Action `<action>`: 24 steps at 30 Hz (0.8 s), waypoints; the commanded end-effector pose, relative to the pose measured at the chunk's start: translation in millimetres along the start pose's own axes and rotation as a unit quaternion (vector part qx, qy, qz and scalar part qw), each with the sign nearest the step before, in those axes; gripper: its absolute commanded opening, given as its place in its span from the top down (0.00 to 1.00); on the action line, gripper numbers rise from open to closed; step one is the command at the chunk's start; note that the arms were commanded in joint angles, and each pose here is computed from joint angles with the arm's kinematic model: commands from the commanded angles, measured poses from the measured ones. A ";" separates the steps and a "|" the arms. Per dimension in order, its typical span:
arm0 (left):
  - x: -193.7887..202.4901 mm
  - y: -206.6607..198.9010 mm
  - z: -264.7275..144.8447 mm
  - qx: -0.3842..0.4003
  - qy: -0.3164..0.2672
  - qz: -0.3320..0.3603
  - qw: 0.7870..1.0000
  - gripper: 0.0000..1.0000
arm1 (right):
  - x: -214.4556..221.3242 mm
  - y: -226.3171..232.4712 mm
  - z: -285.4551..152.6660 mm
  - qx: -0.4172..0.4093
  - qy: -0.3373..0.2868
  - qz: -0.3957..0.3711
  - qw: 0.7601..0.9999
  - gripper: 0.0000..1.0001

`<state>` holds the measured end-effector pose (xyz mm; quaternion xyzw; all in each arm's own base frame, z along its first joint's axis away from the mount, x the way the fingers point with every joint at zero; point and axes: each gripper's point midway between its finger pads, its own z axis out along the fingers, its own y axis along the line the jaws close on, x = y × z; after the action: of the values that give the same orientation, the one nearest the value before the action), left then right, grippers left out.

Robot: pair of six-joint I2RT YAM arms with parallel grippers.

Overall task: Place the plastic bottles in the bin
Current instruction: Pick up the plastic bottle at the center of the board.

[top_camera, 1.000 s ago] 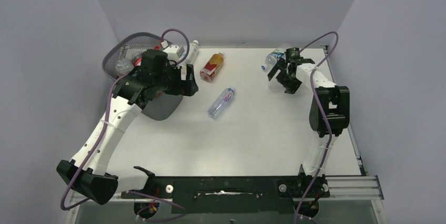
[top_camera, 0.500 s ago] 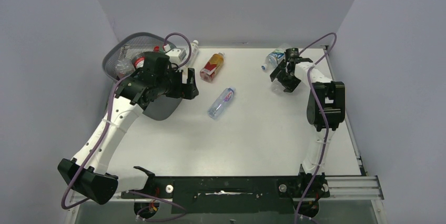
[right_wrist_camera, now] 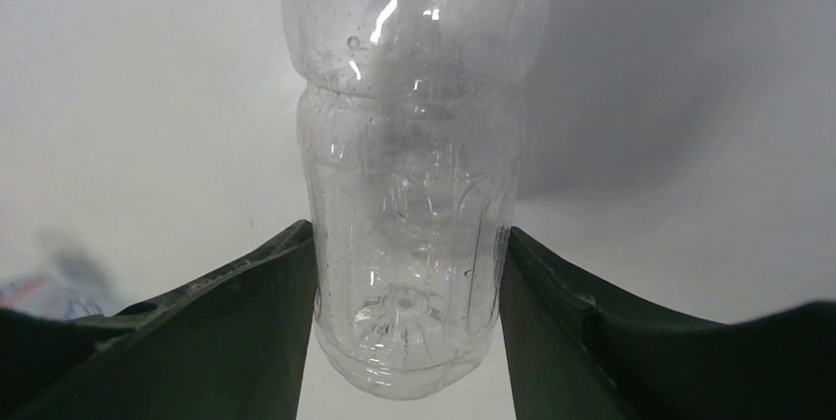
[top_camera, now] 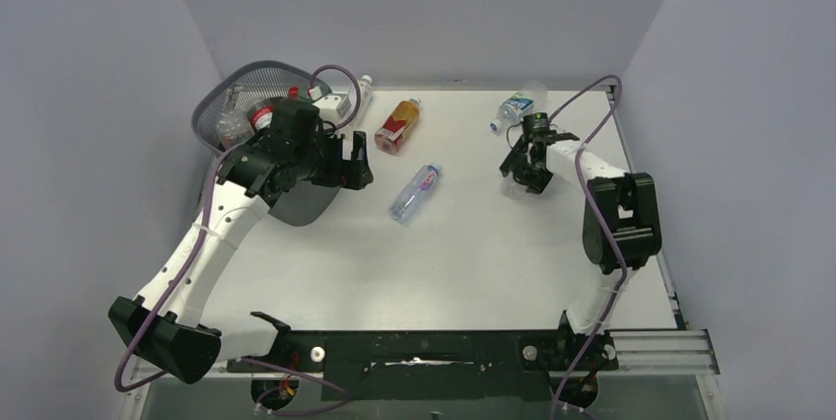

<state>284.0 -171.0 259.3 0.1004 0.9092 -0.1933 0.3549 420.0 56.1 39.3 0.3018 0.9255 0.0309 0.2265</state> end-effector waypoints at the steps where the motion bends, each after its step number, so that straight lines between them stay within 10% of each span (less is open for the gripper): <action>1: 3.5 -6.5 -2.1 0.017 0.001 0.003 1.000 0.14 | 27.0 18.3 -49.3 -0.038 -0.052 -0.035 0.997 0.48; 13: -5.1 -47.8 2.7 0.120 -0.006 -0.055 0.991 0.14 | 144.8 34.4 -148.4 -0.138 -0.058 -0.124 0.981 0.46; 24: -21.2 -98.0 -14.3 0.252 -0.039 -0.122 0.959 0.14 | 142.6 31.0 -229.9 -0.240 -0.092 -0.141 0.956 0.44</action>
<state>265.0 -229.5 266.4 0.0620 0.8780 -0.3686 0.2989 235.1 186.4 167.4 0.1112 0.9149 0.1750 0.3465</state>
